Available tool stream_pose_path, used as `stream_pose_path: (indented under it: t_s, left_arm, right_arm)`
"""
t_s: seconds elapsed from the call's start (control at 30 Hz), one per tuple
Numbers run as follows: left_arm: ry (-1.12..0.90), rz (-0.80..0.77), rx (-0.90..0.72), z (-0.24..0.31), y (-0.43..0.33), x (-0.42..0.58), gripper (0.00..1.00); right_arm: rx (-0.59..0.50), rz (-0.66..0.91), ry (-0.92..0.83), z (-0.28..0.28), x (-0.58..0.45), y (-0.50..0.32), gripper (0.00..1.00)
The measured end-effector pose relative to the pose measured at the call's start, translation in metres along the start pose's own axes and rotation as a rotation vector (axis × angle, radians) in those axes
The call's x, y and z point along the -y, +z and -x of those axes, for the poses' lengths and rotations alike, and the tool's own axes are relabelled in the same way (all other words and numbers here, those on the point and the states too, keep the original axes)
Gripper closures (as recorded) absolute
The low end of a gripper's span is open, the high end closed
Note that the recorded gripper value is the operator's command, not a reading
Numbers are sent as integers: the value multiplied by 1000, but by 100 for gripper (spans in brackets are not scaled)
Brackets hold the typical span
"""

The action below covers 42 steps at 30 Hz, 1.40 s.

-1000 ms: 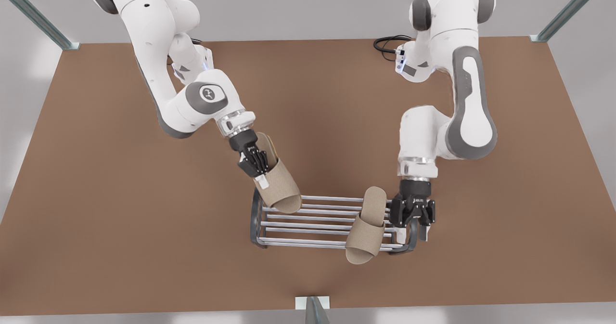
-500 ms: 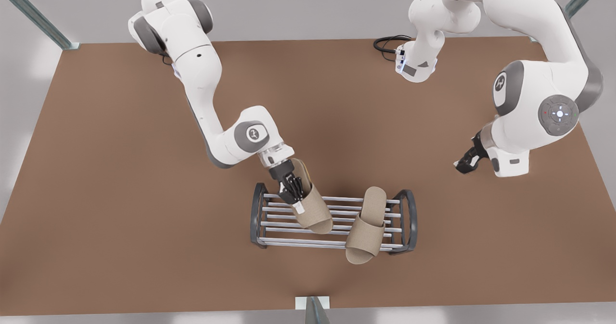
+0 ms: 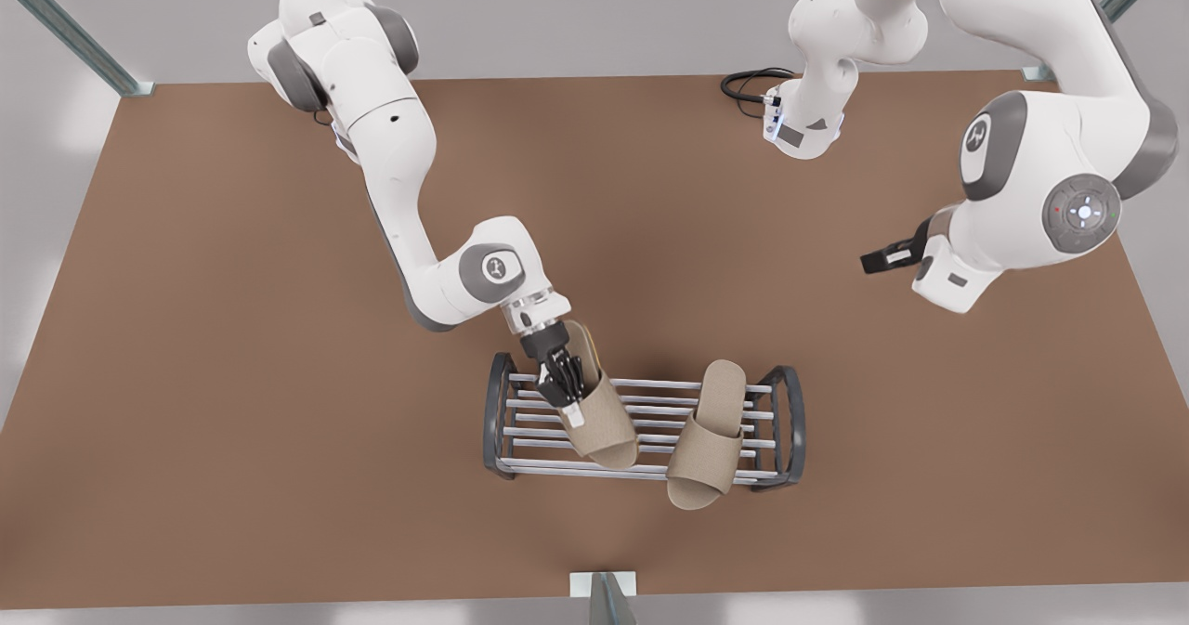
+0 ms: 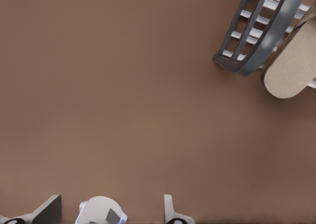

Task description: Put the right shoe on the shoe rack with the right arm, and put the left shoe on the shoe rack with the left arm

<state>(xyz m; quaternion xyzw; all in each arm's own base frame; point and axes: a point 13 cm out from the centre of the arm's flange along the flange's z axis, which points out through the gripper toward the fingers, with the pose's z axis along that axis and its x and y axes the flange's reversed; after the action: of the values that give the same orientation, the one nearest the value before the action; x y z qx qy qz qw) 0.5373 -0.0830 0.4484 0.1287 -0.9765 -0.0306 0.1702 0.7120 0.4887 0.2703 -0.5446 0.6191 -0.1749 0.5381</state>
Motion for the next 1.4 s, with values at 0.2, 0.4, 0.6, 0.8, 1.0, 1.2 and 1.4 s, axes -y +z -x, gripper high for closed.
stream_pose_path:
  t_s: [0.2,0.4,0.6,0.8,1.0,1.2,1.4]
  left_arm:
    - [133,5,-15,-10,-2,1,0]
    - [223,6,-22,-13,-2,1,0]
    - [286,5,-25,-15,-3,0,0]
    - [331,6,-31,-16,-2,-1,0]
    - [364,7,-33,-16,-2,-1,0]
    - [387,6,-35,-19,-3,-2,0]
    - [404,6,-37,-21,-5,-3,0]
  right_arm:
    - [-10,-50,-26,5,-4,7,79]
    - [-36,-104,-47,-4,-3,17,21]
    - [-55,-166,-51,-8,10,20,0]
    - [-70,-174,-59,-14,6,23,0]
    - [-88,-164,-77,-23,-1,18,0]
    - [-90,-142,-91,-19,-8,5,0]
    - [-93,-145,-98,-20,-5,2,0]
